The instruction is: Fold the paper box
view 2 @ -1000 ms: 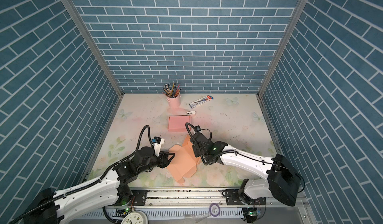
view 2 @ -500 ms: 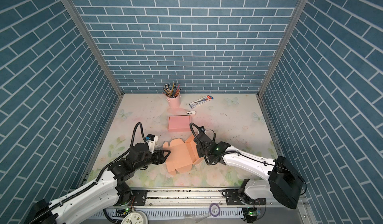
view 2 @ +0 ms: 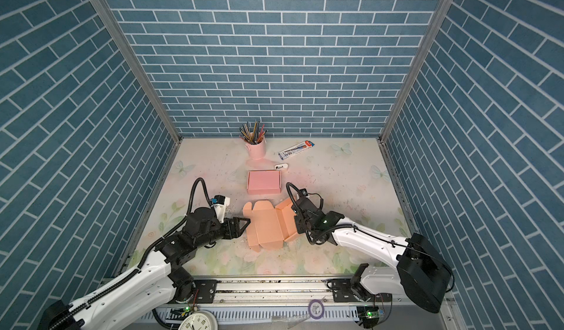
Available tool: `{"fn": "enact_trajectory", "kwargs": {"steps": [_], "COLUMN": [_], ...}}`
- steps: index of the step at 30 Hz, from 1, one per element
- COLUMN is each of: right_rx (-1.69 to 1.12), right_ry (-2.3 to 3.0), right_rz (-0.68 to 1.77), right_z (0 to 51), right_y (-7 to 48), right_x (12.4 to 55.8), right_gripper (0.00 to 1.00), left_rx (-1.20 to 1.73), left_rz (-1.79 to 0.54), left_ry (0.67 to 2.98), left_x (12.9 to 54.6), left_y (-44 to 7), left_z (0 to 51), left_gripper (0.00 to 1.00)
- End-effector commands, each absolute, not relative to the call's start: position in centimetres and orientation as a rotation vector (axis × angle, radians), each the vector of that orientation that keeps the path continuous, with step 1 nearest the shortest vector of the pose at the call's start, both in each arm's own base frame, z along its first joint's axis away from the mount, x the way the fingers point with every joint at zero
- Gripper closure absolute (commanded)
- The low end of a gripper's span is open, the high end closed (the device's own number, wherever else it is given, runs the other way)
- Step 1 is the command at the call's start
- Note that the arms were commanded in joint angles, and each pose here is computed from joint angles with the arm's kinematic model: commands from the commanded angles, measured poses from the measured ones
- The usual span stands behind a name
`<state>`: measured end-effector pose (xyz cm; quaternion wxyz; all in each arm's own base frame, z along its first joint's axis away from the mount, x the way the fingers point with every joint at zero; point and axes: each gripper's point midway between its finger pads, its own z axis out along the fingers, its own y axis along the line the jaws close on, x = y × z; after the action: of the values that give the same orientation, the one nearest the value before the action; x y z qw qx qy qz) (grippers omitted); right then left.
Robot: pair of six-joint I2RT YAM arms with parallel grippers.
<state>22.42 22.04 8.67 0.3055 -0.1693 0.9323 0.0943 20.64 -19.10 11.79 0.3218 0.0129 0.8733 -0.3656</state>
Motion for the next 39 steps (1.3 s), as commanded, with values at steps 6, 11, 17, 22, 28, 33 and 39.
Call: {"fn": "enact_trajectory", "kwargs": {"steps": [6,11,17,22,28,33,39], "right_rx": [-0.409,-0.406,-0.406,-0.403,-0.399,-0.398,-0.399], "right_ry": [2.461,2.464,2.468,2.466,2.461,2.460,2.459], "right_rz": [0.300,0.306,0.306,0.309,0.315,0.322,0.334], "right_z": [8.9,8.8,8.6,8.7,8.9,8.8,8.8], "right_y": [22.2,22.2,22.2,22.2,22.2,22.2,22.3], "right_x": [22.3,22.3,22.2,22.2,22.1,22.1,22.0], "right_gripper": [0.70,0.71,0.71,0.71,0.71,0.70,0.70], "left_rx": [0.006,-0.015,-0.050,-0.077,-0.120,-0.149,-0.160], "left_rz": [-1.074,-1.113,-1.148,-1.172,-1.167,-1.190,-1.183], "left_ry": [2.318,2.313,2.311,2.304,2.304,2.298,2.306], "left_x": [20.1,20.0,20.1,20.2,20.4,20.4,20.4], "left_y": [-20.4,-20.8,-21.1,-21.3,-21.1,-21.1,-21.1], "left_z": [10.3,9.9,9.4,9.3,9.0,8.8,8.4], "left_gripper": [0.26,0.32,0.39,0.47,0.59,0.66,0.71]}}
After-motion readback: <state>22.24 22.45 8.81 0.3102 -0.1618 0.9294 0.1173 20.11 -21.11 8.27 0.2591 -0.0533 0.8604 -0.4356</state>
